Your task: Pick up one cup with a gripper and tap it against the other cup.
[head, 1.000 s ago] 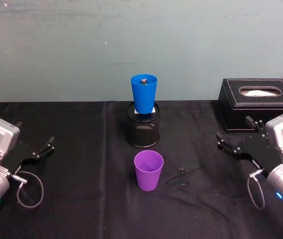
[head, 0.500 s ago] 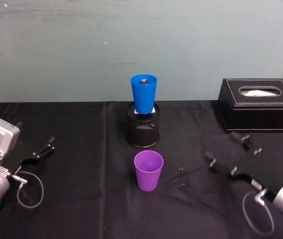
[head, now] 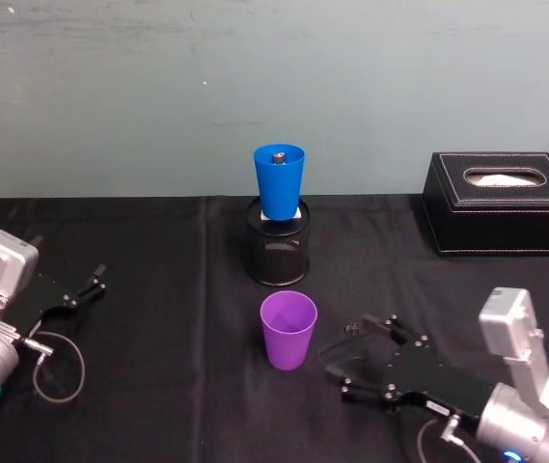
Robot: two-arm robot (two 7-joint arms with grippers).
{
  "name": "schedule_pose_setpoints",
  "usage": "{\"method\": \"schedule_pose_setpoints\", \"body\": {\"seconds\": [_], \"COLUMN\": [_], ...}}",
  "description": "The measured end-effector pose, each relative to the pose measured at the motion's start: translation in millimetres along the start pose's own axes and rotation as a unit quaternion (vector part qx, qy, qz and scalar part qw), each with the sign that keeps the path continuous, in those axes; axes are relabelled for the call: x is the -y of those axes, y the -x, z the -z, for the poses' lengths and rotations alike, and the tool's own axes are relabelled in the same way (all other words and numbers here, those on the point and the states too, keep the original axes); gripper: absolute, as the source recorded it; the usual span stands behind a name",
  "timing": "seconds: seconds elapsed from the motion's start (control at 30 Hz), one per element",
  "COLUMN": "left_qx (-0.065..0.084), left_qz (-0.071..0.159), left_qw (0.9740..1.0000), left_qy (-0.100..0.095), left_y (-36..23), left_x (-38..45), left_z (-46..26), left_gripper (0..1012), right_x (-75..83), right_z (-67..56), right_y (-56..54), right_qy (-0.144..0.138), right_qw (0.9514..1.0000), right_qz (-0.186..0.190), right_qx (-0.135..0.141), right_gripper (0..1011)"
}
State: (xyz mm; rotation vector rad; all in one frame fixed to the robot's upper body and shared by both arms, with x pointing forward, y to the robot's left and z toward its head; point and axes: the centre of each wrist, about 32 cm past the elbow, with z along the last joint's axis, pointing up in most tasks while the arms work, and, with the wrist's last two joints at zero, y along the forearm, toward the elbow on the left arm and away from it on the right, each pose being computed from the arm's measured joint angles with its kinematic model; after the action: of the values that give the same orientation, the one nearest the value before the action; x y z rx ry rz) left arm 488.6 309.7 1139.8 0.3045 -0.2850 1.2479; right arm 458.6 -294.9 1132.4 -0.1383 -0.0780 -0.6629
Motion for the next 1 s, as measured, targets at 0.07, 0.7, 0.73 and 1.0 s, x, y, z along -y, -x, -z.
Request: {"method": "schedule_pose_setpoints", "body": {"seconds": [0.07,0.7,0.73,1.0], "left_qx": [0.0,0.0,0.0,0.0], "left_qz": [0.0,0.0,0.0,0.0], "left_qw": [1.0,1.0,1.0,1.0], "left_qy": [0.0,0.0,0.0,0.0], "left_y": [0.0,0.0,0.0,0.0], "left_x": [0.0,0.0,0.0,0.0], "left_z": [0.0,0.0,0.0,0.0], "left_gripper": [1000,1000,1000,1000], "right_x": [-7.3,-52.3,-53.4,-66.3], "right_z": [1.7,8.0,8.1,9.2], "right_y": [0.0,-5.7,-6.1,-9.8], "right_qy": [0.002,0.0,0.0,0.0], "right_qw": [1.0,0.9999,0.9999,0.9999], "right_qz": [-0.007,-0.011,-0.011,-0.008], "right_qx": [0.001,-0.004,-0.004,-0.008], "right_gripper": [1003,1003,1002,1003]}}
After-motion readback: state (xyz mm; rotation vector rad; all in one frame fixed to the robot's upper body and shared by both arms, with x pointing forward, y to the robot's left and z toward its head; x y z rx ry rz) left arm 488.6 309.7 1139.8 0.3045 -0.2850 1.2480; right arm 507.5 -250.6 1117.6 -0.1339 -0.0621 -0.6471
